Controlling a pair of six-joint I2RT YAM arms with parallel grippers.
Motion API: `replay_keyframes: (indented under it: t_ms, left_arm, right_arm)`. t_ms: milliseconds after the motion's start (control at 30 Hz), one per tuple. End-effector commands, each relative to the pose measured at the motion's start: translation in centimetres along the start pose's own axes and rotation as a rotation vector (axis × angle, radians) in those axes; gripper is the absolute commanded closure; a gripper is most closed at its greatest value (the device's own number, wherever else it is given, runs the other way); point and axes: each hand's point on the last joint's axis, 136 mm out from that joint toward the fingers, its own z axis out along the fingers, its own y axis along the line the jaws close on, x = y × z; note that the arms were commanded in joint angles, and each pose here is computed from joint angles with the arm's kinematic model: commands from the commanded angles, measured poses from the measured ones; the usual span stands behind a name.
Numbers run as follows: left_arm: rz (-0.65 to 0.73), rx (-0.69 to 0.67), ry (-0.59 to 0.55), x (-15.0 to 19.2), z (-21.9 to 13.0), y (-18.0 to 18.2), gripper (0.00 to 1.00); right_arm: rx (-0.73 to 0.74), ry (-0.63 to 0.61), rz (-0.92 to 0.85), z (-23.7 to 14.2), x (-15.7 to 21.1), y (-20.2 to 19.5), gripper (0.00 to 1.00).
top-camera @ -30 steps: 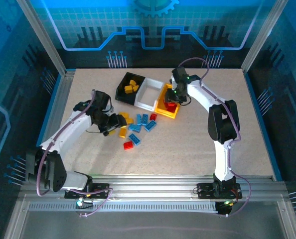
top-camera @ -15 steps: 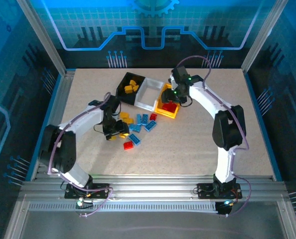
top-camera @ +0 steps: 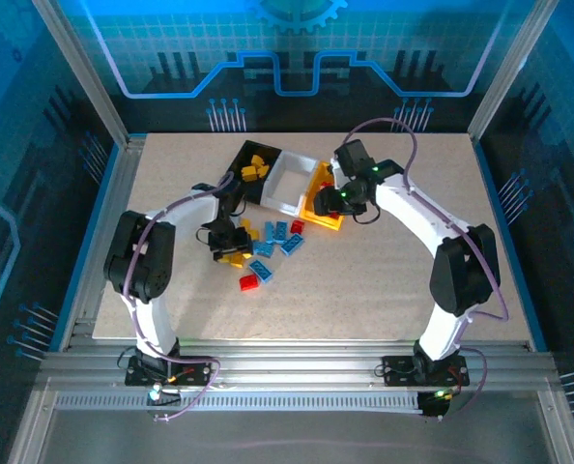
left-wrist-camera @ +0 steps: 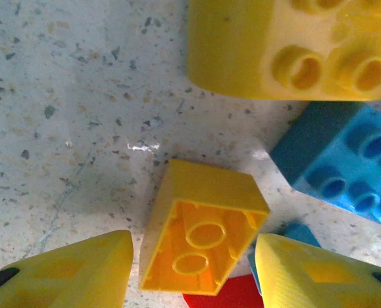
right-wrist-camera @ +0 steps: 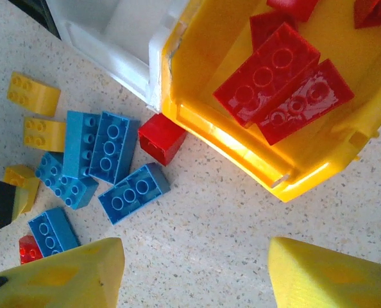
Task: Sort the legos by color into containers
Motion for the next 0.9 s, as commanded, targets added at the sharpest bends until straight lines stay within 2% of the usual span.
replay_keyframes:
  t_ms: [0, 67, 200, 267, 433, 533, 667, 767, 867]
  left_arm:
    - [0.022, -0.032, -0.004, -0.5, 0.4, 0.4, 0.50]
    - [0.021, -0.033, 0.000, -0.5, 0.6, 0.3, 0.53]
    - [0.020, -0.030, 0.002, -0.5, 0.8, 0.3, 0.68]
    - [0.017, -0.029, 0.001, -0.4, 0.6, 0.5, 0.72]
    - [-0.006, -0.004, -0.030, -0.2, -1.6, 0.9, 0.74]
    - [-0.040, 0.048, -0.074, -0.8, -4.0, 1.2, 0.73]
    - [-0.078, 0.127, -0.135, -2.6, -7.5, 0.9, 0.73]
    - [-0.079, 0.169, -0.178, -4.3, -10.0, 0.0, 0.72]
    - [-0.073, 0.196, -0.209, -6.0, -11.8, -1.0, 0.72]
  right_arm:
    - [-0.031, -0.008, -0.016, -1.0, 0.7, 1.6, 0.38]
    - [-0.032, -0.002, -0.020, -0.9, 1.0, 1.8, 0.38]
    - [-0.034, 0.005, -0.027, -0.6, 1.2, 2.2, 0.38]
    - [-0.038, 0.009, -0.029, -0.6, 1.4, 2.4, 0.38]
    - [-0.069, 0.044, -0.093, 0.3, 2.9, 4.1, 0.38]
    - [-0.090, 0.086, -0.221, 1.4, 4.9, 6.2, 0.37]
    - [-0.027, 0.120, -0.358, 2.9, 6.7, 7.2, 0.34]
    - [-0.003, 0.171, -0.348, 4.6, 7.5, 7.1, 0.29]
    - [0.016, 0.216, -0.316, 6.3, 7.8, 6.7, 0.18]
